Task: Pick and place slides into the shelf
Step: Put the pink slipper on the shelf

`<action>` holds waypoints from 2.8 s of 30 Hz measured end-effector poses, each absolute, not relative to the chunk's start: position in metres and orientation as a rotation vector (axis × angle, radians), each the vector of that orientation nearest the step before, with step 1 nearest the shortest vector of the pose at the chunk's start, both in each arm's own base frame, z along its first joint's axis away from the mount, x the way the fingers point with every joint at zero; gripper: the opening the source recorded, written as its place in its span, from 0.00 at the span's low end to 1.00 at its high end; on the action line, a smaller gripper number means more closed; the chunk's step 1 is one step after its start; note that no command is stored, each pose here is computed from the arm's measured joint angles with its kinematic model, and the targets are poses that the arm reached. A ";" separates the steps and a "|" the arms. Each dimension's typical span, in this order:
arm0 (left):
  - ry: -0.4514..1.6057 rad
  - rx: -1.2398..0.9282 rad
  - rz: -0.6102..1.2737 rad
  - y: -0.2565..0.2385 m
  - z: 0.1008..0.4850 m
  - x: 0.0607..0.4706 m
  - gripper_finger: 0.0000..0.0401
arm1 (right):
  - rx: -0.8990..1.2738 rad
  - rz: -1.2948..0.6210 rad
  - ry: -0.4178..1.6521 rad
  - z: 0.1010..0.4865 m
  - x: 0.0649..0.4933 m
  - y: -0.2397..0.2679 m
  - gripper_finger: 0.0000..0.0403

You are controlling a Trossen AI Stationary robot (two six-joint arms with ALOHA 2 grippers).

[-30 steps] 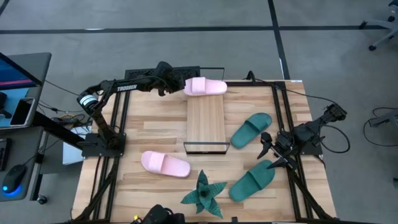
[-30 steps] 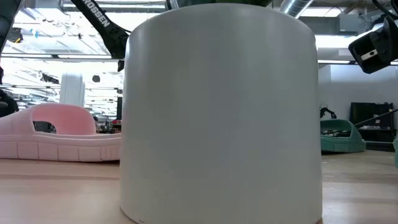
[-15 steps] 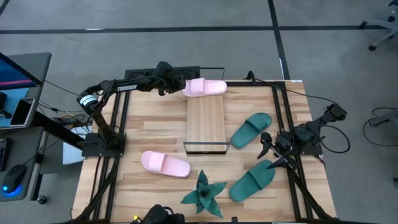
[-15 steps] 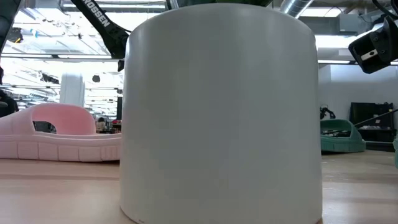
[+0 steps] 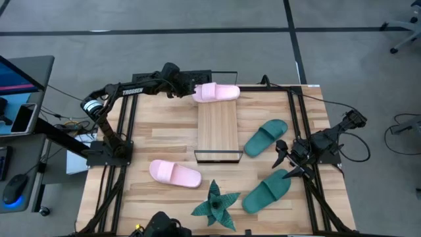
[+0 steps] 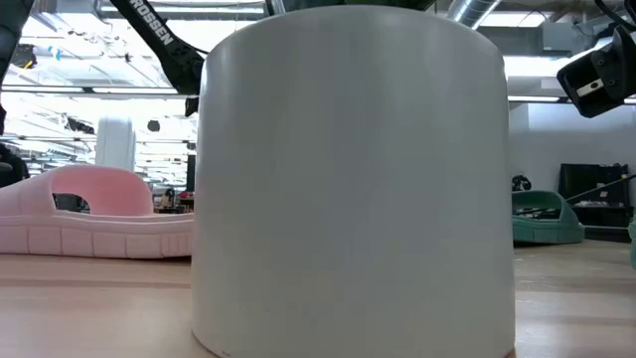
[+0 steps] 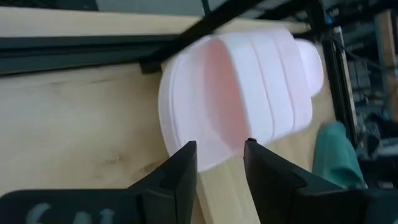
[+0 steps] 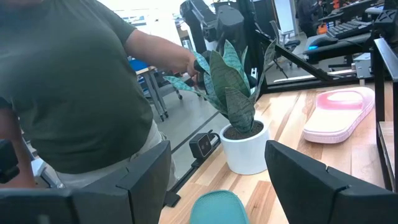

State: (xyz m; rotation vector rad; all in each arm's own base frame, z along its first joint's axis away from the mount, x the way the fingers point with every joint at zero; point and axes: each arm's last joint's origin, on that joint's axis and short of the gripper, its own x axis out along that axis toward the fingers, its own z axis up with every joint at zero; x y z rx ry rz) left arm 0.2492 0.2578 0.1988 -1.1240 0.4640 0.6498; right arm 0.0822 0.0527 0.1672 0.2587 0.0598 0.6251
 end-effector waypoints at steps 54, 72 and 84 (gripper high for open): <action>1.191 -0.747 0.060 0.125 0.272 0.161 0.30 | 0.259 0.625 0.060 0.167 0.082 0.053 0.63; 1.315 -0.726 -0.052 0.084 0.272 0.182 0.30 | 0.258 0.625 0.060 0.167 0.082 0.053 0.63; 1.120 -0.603 -0.077 0.045 0.287 0.174 0.30 | 0.259 0.625 0.060 0.167 0.082 0.053 0.63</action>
